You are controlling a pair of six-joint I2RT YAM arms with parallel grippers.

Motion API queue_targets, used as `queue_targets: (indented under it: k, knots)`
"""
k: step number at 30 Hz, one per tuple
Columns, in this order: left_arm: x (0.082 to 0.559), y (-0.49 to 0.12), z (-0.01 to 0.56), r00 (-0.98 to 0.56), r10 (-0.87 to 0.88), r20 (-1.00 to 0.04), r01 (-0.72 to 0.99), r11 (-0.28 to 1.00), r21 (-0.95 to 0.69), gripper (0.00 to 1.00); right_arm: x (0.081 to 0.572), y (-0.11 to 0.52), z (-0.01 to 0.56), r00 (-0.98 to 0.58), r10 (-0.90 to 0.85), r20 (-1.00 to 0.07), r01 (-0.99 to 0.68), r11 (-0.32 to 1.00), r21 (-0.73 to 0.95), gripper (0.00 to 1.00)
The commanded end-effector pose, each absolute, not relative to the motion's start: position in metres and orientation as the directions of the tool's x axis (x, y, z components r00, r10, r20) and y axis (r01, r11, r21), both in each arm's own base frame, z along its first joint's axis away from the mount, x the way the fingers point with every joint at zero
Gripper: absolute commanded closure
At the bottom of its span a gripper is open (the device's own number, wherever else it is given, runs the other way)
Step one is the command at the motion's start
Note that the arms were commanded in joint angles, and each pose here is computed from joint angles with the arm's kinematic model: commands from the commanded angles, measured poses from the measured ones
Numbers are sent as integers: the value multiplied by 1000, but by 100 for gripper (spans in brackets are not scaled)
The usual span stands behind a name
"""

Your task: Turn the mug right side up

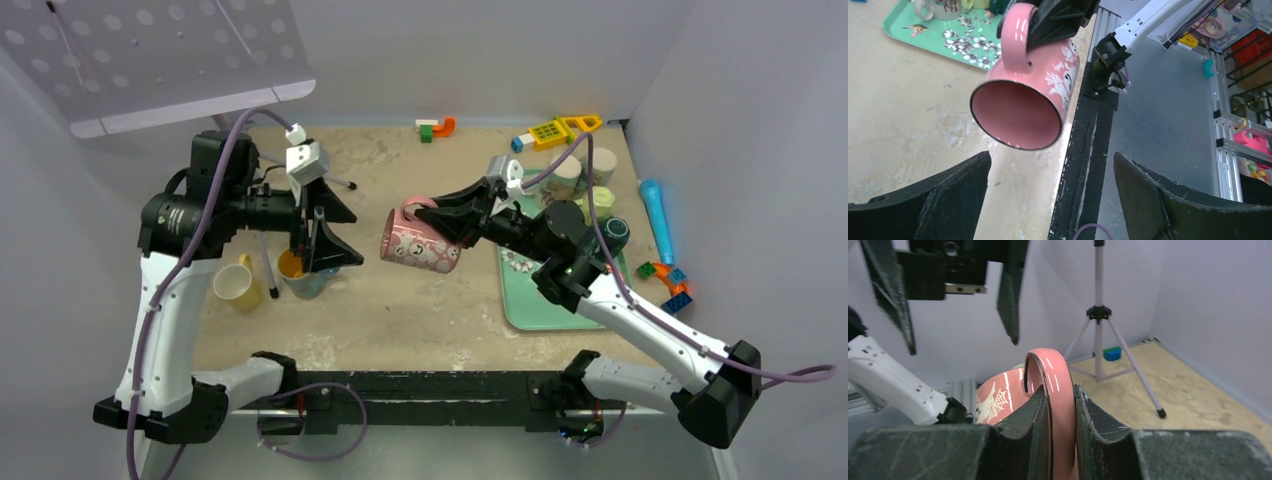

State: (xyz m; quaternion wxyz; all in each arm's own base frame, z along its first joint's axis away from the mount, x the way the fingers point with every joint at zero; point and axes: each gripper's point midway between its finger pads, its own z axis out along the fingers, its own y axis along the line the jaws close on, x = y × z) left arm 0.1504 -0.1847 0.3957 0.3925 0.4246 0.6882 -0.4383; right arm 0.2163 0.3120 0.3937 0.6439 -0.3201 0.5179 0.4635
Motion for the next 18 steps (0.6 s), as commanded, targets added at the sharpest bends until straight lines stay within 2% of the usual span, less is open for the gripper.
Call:
queue_targets:
  k: [1, 7, 14, 18]
  knots:
    - [158, -204, 404, -322, 248, -914, 942, 183, -282, 5, 178, 304, 477, 137, 504, -853, -975, 220, -26, 100]
    - [149, -222, 388, -481, 264, -836, 873, 54, -485, 17, 186, 308, 479, 124, 521, -844, -973, 229, -2, 100]
    - [153, -240, 398, -400, 176, -899, 916, 52, -398, 29, 198, 316, 478, 114, 519, -847, -970, 241, 18, 100]
    - [154, -248, 387, -469, 207, -859, 880, 31, -473, 38, 204, 317, 478, 109, 516, -850, -965, 262, 35, 100]
